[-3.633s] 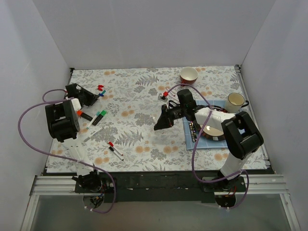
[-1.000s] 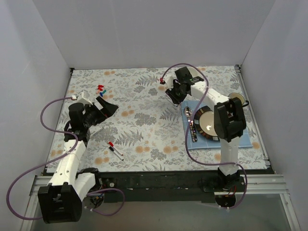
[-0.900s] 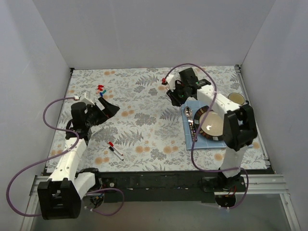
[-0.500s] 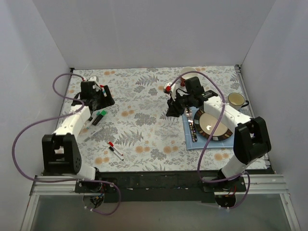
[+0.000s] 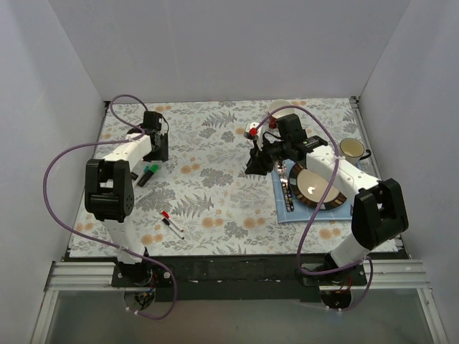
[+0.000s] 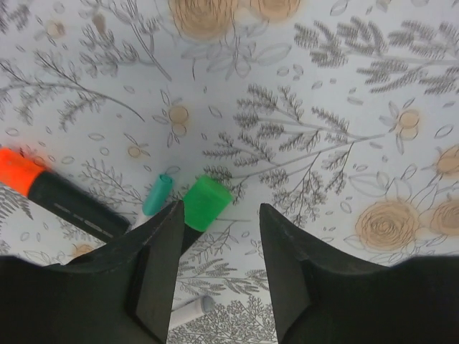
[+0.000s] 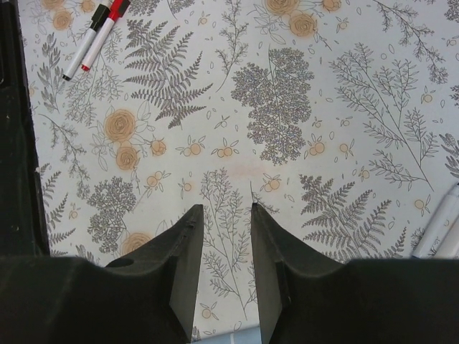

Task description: Open the pen caps

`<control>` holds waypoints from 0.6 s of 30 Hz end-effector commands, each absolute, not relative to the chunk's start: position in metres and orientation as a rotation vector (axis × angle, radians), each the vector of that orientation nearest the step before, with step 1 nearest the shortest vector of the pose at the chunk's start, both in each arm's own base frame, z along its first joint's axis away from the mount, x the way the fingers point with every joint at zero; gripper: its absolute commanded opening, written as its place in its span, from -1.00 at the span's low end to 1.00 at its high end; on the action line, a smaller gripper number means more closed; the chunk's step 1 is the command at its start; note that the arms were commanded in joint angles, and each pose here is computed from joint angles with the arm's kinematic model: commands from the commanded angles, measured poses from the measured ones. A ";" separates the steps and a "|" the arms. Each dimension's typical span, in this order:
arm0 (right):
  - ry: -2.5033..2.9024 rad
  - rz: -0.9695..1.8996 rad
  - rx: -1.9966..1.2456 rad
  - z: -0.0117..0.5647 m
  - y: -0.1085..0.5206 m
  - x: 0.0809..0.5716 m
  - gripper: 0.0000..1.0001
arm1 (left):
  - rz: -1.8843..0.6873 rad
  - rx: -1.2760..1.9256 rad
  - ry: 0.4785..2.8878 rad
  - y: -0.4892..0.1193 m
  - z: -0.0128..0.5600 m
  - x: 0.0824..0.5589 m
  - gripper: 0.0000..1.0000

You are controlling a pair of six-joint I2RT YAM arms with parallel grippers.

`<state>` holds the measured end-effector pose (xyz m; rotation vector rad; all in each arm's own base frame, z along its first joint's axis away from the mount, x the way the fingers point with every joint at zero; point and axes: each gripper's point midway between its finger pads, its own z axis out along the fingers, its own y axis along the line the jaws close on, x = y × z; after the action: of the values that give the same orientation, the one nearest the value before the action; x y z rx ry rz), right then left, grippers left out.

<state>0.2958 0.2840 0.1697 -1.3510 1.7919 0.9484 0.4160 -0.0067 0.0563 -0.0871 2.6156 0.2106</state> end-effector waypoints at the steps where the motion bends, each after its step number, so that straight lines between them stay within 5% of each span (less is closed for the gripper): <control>1: 1.736 0.970 -1.352 0.182 0.288 0.292 -0.19 | 0.289 -0.004 2.555 0.001 0.085 0.442 -0.14; 13: 1.738 1.018 -1.357 0.179 0.291 0.287 -0.19 | 0.110 0.132 2.547 0.009 0.087 0.427 -0.32; 18: 1.734 1.043 -1.357 0.179 0.292 0.284 -0.19 | 0.120 0.206 2.557 0.011 0.076 0.418 -0.15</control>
<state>0.2898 0.2870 0.1722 -1.3494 1.7839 1.0005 0.4119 0.0167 0.0536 0.1015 2.6504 0.1590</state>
